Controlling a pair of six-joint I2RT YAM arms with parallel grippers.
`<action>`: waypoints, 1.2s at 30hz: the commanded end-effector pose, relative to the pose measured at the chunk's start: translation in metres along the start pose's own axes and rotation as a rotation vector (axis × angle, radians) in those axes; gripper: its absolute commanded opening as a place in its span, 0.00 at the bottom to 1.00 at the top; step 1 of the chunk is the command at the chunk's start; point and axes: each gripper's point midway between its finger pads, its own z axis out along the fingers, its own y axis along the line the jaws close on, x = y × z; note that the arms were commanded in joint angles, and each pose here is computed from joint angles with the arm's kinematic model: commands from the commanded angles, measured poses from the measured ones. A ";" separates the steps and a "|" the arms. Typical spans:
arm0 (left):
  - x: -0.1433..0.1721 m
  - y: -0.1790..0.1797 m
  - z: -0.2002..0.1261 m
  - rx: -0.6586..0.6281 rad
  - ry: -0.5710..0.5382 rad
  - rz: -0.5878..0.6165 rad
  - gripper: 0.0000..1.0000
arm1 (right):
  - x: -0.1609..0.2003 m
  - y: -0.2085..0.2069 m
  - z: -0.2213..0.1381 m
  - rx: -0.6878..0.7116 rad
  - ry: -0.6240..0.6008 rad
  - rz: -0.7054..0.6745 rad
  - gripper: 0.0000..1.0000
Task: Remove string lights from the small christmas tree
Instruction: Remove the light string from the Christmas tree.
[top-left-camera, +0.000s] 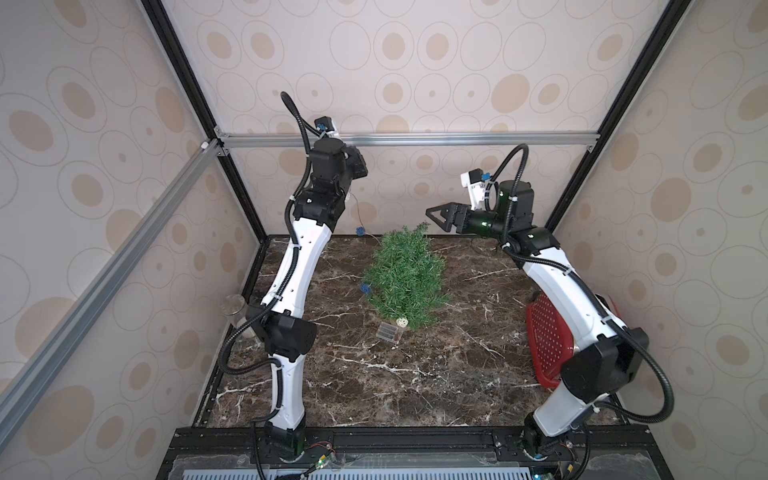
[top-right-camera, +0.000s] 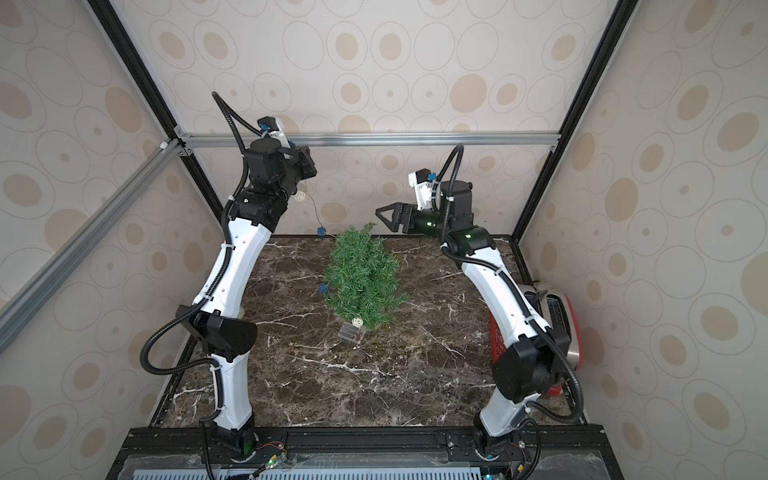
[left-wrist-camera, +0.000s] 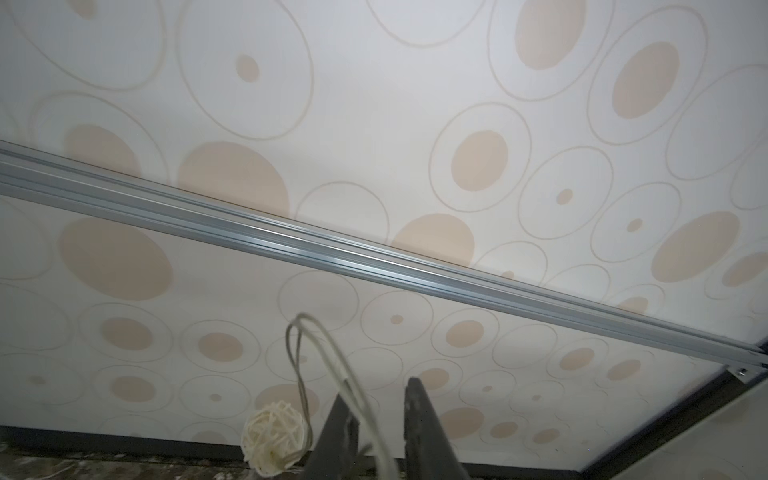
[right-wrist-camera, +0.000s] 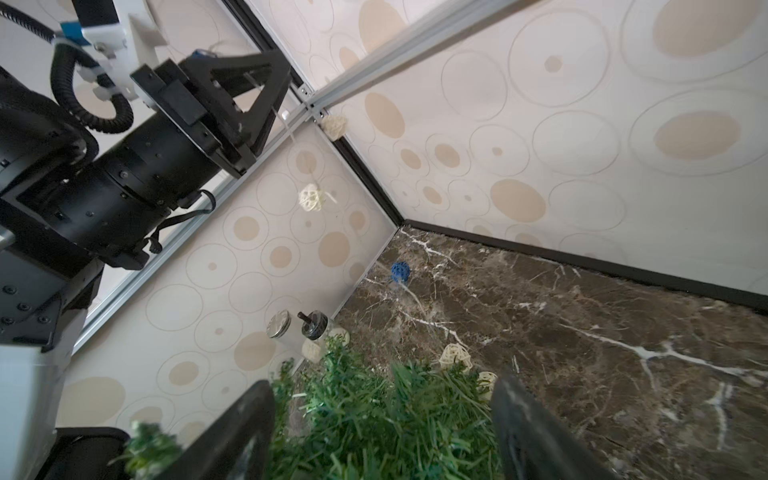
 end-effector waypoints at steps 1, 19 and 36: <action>-0.004 -0.028 0.003 0.153 0.002 -0.076 0.00 | -0.014 0.009 0.008 -0.109 -0.011 -0.044 0.83; -0.003 -0.067 0.044 0.492 -0.183 -0.435 0.00 | -0.035 -0.049 0.108 -0.314 0.001 -0.026 0.85; 0.029 -0.093 0.057 0.658 -0.148 -0.633 0.00 | 0.001 -0.073 0.155 -0.297 0.022 -0.052 0.88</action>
